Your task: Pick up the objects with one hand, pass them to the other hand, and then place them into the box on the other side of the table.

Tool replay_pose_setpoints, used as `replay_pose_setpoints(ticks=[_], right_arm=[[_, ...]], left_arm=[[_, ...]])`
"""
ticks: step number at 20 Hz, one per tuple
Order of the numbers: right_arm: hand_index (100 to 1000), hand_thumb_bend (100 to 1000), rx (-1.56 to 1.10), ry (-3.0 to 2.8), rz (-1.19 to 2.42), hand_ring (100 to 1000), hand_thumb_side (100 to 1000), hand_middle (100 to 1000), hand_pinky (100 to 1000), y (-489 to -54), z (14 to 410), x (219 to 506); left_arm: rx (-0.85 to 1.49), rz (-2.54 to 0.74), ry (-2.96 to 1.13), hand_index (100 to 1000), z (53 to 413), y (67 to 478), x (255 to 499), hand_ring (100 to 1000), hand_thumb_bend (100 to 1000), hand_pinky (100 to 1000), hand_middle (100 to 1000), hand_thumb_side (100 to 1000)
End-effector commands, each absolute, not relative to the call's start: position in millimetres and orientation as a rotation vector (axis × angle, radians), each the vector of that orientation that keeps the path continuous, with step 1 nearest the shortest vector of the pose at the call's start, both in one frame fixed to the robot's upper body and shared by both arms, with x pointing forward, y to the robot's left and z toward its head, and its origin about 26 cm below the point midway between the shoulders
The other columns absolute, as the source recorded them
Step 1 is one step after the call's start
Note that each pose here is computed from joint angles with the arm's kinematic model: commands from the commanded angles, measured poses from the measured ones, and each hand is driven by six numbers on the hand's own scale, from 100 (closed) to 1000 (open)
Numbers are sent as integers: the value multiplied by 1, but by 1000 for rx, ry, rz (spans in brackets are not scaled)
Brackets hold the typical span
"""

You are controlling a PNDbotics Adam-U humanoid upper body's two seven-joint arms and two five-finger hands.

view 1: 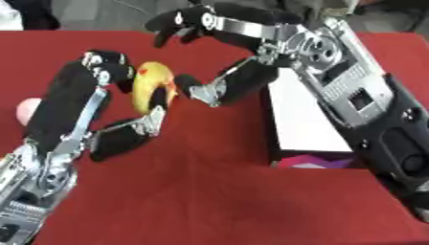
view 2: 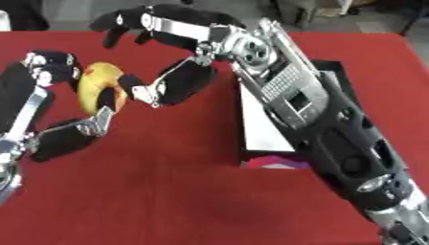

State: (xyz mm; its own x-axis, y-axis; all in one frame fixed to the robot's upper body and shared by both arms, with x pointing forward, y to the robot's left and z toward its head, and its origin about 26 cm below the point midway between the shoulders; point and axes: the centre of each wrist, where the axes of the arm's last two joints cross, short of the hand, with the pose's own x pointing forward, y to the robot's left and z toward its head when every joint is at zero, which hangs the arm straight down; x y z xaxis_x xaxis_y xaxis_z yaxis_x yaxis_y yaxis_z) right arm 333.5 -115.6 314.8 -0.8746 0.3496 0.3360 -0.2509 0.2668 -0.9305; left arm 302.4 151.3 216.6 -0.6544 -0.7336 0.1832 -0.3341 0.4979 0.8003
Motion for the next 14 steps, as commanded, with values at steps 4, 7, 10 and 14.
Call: replay_pose_setpoints(ticks=[4,7,10,14], right_arm=[[963,100,-101,-2067,1671,1000,220,821,915,-119,322,331],[966,100,-102,-2045,1695,1000,223,821,915,-117,321,334],[965,100,-106,-2031,1710,1000,222,821,915,-116,320,336],[965,100,-109,-2022,1725,1000,221,821,914,-114,320,338]], left_arm=[[870,-1023,-2274,473,224,150,298,423,100,599,391,397],[878,-1034,-2317,474,227,148,295,427,100,599,393,372],[877,-1059,-2364,474,229,146,291,429,100,599,394,362],[857,-1094,-2406,473,229,143,290,431,100,600,394,353]])
